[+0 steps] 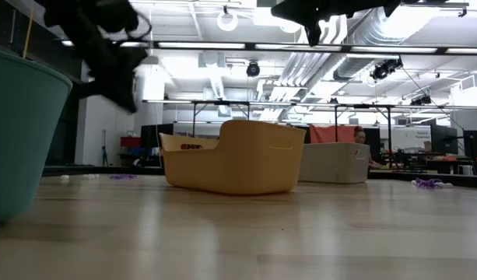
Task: Sort Halloween decoration
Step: Put the white bone toy into the yellow bin
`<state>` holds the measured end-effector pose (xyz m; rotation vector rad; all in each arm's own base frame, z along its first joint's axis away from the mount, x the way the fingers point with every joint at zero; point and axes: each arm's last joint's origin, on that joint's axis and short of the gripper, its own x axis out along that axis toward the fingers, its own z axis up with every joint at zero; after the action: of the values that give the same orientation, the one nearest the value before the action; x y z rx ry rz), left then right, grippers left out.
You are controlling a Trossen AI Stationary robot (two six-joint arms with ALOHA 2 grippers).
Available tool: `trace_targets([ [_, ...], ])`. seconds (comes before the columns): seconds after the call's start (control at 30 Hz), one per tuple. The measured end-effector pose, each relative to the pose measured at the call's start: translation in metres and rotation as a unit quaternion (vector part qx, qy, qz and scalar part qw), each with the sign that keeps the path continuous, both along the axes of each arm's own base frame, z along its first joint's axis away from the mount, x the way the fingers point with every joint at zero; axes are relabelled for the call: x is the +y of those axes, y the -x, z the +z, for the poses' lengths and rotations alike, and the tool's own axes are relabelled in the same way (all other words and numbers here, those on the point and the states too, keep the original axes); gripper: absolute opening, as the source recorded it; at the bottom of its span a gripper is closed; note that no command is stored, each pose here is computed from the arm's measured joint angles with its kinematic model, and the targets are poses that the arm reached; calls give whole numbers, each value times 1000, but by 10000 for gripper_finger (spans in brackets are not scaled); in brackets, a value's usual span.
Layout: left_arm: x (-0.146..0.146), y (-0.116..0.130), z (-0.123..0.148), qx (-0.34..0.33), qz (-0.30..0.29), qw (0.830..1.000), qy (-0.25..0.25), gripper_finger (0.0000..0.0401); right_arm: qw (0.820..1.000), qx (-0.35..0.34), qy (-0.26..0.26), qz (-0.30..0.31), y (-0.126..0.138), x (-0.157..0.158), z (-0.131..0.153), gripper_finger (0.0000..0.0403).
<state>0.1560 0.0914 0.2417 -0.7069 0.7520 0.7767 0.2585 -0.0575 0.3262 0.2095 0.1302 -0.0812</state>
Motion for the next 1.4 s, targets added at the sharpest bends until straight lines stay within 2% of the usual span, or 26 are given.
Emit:
trace_targets([
  [0.1,-3,11,-15,45,68,995,50,70,1000,5,1,-1,0,0,-1,2],
  [0.27,-11,22,-46,60,171,975,125,114,1000,10,2,-7,0,0,-2,2],
  [0.47,-19,28,-73,53,250,953,164,156,1000,16,1,-8,1,0,-3,2],
  [0.6,-23,33,-84,62,290,940,171,163,1000,21,0,-8,1,0,-4,2],
  [0.87,-24,41,-96,72,346,924,143,155,1000,30,-2,-8,1,0,-6,2],
  [1.17,-24,42,-101,87,362,919,132,144,999,41,1,-7,1,0,-8,2],
  [1.4,-18,31,-113,105,359,918,132,132,999,42,8,-13,2,-1,-8,2],
])
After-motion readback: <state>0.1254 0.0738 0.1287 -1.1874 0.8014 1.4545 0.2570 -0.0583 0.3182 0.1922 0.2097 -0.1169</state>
